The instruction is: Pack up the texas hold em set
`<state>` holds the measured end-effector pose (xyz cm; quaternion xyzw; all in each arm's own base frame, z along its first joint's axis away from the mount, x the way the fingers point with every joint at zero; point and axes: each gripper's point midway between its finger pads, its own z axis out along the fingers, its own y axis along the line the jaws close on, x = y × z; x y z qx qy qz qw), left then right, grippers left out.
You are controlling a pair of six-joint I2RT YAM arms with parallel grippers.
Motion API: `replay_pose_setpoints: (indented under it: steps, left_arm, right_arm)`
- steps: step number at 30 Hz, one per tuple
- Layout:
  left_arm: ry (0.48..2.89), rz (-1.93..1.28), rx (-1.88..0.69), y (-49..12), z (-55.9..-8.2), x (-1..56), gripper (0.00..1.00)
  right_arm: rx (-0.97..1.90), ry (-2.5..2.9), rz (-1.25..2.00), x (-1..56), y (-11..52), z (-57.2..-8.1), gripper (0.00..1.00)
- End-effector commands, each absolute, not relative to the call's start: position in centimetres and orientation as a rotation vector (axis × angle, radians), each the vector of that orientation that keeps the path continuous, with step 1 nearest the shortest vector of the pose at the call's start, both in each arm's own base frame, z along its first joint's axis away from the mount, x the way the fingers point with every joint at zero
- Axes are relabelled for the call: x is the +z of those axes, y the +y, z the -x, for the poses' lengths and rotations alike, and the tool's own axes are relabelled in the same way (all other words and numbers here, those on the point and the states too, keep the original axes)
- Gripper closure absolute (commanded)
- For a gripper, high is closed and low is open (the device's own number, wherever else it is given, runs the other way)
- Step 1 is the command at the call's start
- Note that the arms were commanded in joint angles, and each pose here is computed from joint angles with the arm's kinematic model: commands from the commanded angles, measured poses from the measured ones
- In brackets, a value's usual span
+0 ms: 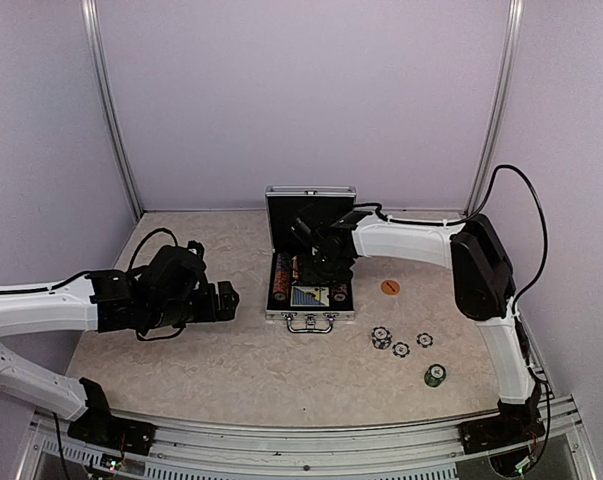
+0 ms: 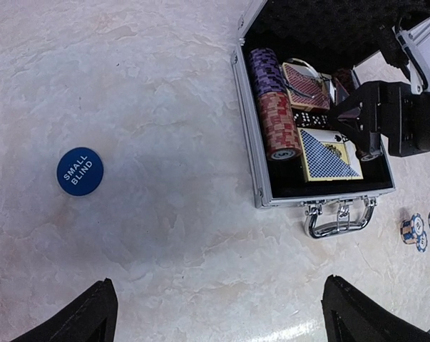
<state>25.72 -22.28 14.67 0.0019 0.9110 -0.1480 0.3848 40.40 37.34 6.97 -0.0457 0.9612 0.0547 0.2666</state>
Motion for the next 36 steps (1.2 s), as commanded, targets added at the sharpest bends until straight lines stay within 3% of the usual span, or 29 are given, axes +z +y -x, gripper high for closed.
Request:
replay_pose_setpoints:
  steps: [1, 20, 36]
  left_arm:
    - [2.304, -0.02, -0.365, -21.8, -25.6, 14.9, 0.01]
    - [2.302, -0.031, -0.371, -21.5, -26.1, 14.9, 0.01]
    - [2.311, -0.012, -0.371, -20.9, -26.1, 14.3, 0.01]
  right_arm:
    - [0.118, 2.611, 0.043, 5.1, 37.5, -40.5, 0.28]
    - [0.0, 2.566, -0.216, 5.2, 35.8, -40.8, 0.15]
    - [0.001, 2.447, 0.021, 10.7, 36.7, -40.3, 0.2]
